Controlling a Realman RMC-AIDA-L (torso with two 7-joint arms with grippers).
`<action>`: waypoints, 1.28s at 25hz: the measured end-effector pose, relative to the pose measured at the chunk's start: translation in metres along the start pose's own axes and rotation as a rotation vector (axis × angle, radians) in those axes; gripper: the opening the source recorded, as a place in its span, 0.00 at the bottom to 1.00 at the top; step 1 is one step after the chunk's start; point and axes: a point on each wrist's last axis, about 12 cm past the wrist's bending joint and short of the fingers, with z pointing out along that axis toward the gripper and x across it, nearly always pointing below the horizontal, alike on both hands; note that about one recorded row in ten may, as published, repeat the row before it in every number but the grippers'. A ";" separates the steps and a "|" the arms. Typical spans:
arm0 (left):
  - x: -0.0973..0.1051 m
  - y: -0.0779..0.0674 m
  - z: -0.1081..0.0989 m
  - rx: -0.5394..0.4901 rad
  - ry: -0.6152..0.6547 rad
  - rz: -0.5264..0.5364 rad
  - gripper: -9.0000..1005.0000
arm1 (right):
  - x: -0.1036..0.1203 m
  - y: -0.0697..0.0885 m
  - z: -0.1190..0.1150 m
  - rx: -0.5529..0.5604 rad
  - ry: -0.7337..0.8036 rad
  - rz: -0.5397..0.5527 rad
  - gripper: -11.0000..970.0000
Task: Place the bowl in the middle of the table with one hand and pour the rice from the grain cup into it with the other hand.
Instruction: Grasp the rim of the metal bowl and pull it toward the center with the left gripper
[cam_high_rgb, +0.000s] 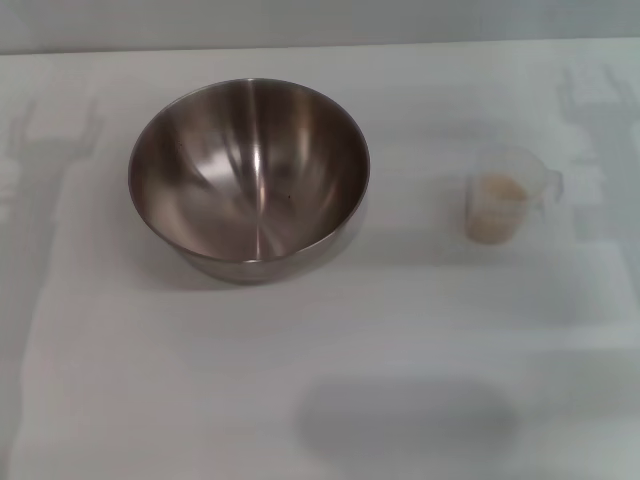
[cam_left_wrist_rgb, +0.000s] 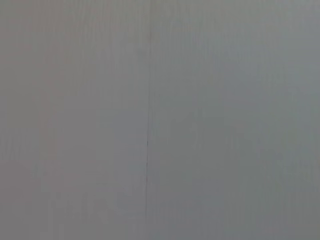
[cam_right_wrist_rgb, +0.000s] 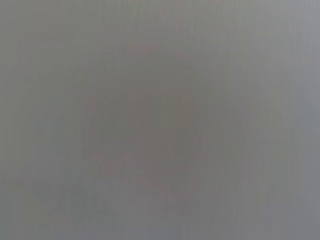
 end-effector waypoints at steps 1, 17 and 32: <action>0.000 0.000 0.000 0.000 0.000 0.000 0.83 | 0.000 0.000 0.000 0.000 0.002 0.001 0.57; -0.002 0.000 0.005 -0.009 -0.010 -0.023 0.80 | 0.001 -0.003 0.000 0.003 0.007 -0.005 0.57; -0.025 0.006 0.080 -0.120 0.271 -0.184 0.78 | 0.002 -0.006 -0.001 0.005 0.010 -0.020 0.57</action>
